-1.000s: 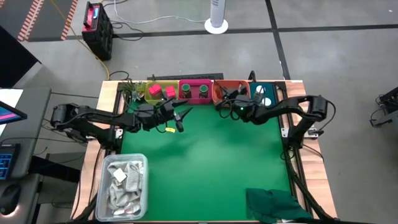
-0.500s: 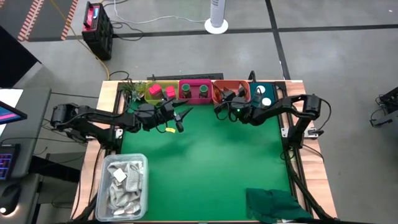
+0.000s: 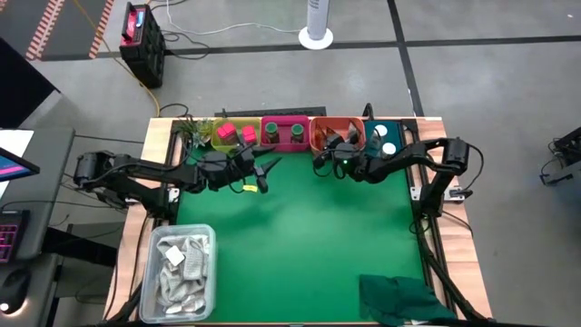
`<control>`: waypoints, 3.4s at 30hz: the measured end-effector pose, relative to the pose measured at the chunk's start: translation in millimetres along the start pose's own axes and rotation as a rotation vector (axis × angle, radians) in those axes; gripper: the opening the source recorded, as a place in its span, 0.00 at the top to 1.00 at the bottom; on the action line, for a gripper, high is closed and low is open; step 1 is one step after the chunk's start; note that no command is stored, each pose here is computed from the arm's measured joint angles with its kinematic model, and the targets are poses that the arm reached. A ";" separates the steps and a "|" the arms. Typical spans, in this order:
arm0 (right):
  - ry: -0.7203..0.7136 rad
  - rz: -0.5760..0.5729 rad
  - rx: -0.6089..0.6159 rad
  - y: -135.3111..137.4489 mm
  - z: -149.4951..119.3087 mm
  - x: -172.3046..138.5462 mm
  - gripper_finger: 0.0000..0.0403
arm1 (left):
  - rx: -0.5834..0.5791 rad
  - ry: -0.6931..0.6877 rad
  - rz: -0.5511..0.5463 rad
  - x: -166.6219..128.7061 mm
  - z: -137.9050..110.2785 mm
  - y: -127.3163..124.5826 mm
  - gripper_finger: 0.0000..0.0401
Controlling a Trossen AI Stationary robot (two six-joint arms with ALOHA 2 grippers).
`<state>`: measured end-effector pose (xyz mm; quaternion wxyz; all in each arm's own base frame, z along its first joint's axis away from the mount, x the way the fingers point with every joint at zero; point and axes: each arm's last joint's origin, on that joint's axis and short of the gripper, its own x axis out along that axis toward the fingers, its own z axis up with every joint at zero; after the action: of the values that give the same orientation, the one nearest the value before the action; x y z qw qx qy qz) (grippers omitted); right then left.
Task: Sort spices by type
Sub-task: Put the orange seasoning pack into the orange bin, then return to Home Position
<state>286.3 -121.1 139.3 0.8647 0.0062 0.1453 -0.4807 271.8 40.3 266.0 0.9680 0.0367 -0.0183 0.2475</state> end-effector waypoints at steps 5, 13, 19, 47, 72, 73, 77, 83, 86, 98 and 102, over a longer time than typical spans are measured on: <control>0.010 0.011 -0.006 2.1 -1.3 -1.5 0.71 | 0.002 0.001 0.001 -3.1 3.6 1.8 0.59; -0.018 0.023 0.014 -4.4 21.7 -15.7 0.52 | 0.015 0.025 -0.012 -16.0 13.6 4.7 0.59; -0.011 0.051 0.011 -21.8 51.4 -42.5 0.44 | 0.062 0.038 -0.020 -24.0 7.1 6.2 0.59; -0.202 0.371 0.189 -101.0 1.9 -175.8 0.50 | -0.171 -0.174 0.050 -129.3 -40.4 64.8 0.60; -0.229 0.425 0.119 -124.7 -11.1 -200.5 0.62 | -0.218 -0.049 0.015 -166.9 -58.2 64.6 0.60; -0.233 0.441 0.110 -123.9 -11.0 -201.4 0.62 | -0.219 -0.049 -0.003 -168.9 -58.4 63.9 0.60; -0.250 0.520 0.058 -119.6 -11.1 -205.8 0.65 | -0.223 -0.069 -0.100 -176.7 -56.9 60.2 0.60; -0.270 0.569 0.074 -116.8 -9.3 -210.4 0.69 | -0.169 -0.049 -0.129 -177.8 -71.7 53.4 0.60; -0.248 0.589 0.126 -116.1 -9.9 -211.0 0.71 | -0.175 -0.059 -0.167 -178.3 -73.9 50.6 0.60; -0.136 0.583 0.266 -116.3 -16.8 -208.5 0.72 | -0.142 -0.020 -0.219 -178.8 -79.8 46.4 0.60; -0.137 0.580 0.272 -116.5 -16.5 -208.3 0.72 | -0.119 -0.019 -0.219 -178.8 -80.3 46.3 0.60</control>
<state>82.0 -8.4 192.1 0.9646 0.1303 0.0134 -0.2287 94.2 1.8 179.3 0.9895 -0.0165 -0.0381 0.1385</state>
